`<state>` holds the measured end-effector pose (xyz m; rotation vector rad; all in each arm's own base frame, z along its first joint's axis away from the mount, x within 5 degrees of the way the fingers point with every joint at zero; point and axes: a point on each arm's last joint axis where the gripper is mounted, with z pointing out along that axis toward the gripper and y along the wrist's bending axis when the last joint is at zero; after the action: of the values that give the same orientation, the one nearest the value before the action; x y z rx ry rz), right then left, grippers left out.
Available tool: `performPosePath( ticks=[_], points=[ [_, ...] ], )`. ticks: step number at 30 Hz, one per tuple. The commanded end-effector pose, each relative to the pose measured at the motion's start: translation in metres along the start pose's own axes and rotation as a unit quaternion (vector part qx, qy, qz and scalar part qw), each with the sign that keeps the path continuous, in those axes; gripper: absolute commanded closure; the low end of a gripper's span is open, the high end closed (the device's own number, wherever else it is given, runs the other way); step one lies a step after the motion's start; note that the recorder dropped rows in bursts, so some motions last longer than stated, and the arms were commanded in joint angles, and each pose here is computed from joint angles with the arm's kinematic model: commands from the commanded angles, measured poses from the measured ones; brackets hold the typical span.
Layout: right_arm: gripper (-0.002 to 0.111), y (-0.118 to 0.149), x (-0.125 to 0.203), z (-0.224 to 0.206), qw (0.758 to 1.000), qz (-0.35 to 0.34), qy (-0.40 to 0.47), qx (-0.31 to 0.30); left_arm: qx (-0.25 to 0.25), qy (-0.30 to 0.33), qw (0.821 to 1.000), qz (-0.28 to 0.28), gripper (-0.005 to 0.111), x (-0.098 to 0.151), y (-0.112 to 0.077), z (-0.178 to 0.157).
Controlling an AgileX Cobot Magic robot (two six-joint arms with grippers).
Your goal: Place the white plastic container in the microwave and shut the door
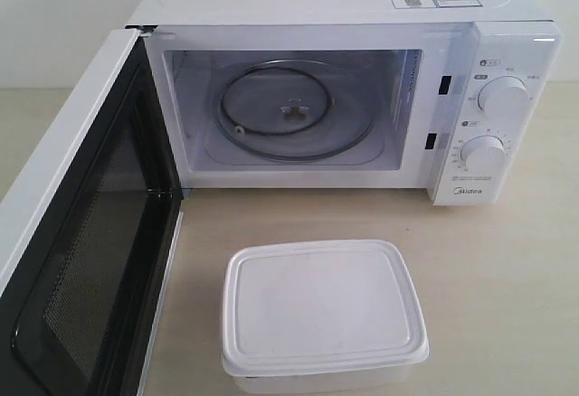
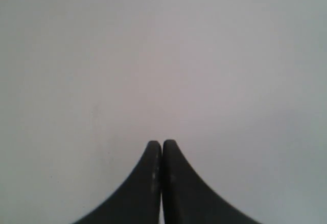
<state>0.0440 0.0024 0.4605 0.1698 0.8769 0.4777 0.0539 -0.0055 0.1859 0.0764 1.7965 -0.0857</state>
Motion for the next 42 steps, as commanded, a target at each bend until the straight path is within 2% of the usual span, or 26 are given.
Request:
performPosePath(
  ticks=[1, 6, 9, 14, 16, 18, 21, 26, 30, 35, 37, 40, 42],
  points=[
    [0.108, -0.002, 0.004, 0.008, 0.999, 0.045, 0.004, 0.002, 0.000, 0.001, 1.000, -0.010, 0.102, 0.001, 0.000, 0.000],
    [0.108, -0.009, 0.044, 0.032, 0.990, 0.083, 0.112, 0.007, 0.000, 0.001, 1.000, -0.010, 0.102, 0.001, 0.000, 0.000],
    [0.108, -0.006, 0.080, 0.046, 0.971, 0.125, 0.203, -0.009, 0.000, 0.001, 1.000, -0.010, 0.102, 0.001, 0.000, 0.000],
    [0.108, 0.023, 0.133, 0.047, 0.931, 0.176, 0.302, -0.105, 0.000, 0.001, 1.000, -0.010, 0.102, 0.001, 0.000, 0.000],
    [0.108, 0.033, 0.154, 0.043, 0.913, 0.195, 0.336, -0.126, 0.000, 0.001, 1.000, -0.010, 0.102, 0.001, 0.000, 0.000],
    [0.108, 0.036, 0.177, 0.036, 0.896, 0.219, 0.370, -0.114, 0.000, 0.001, 1.000, -0.010, 0.102, 0.001, 0.000, 0.000],
    [0.108, 0.032, 0.204, 0.023, 0.868, 0.290, 0.398, -0.068, 0.000, 0.001, 1.000, -0.010, 0.102, 0.001, 0.000, 0.000],
    [0.108, 0.026, 0.234, -0.013, 0.824, 0.365, 0.432, -0.011, 0.000, 0.001, 1.000, -0.010, 0.102, 0.001, 0.000, 0.000],
    [0.108, 0.032, 0.246, -0.043, 0.791, 0.372, 0.485, -0.016, 0.000, 0.001, 1.000, -0.010, 0.102, 0.001, 0.000, 0.000],
    [0.108, 0.034, 0.256, -0.072, 0.751, 0.400, 0.525, 0.012, 0.000, 0.001, 1.000, -0.010, 0.102, 0.001, 0.000, 0.000],
    [0.108, 0.036, 0.272, -0.089, 0.733, 0.390, 0.557, 0.023, 0.000, 0.001, 1.000, -0.010, 0.102, 0.001, 0.000, 0.000],
    [0.108, 0.043, 0.290, -0.106, 0.717, 0.376, 0.587, 0.020, 0.000, 0.001, 1.000, -0.010, 0.102, 0.001, 0.000, 0.000],
    [0.108, 0.049, 0.299, -0.115, 0.716, 0.363, 0.597, 0.000, 0.000, 0.001, 1.000, -0.010, 0.102, 0.001, 0.000, 0.000]
  ],
)
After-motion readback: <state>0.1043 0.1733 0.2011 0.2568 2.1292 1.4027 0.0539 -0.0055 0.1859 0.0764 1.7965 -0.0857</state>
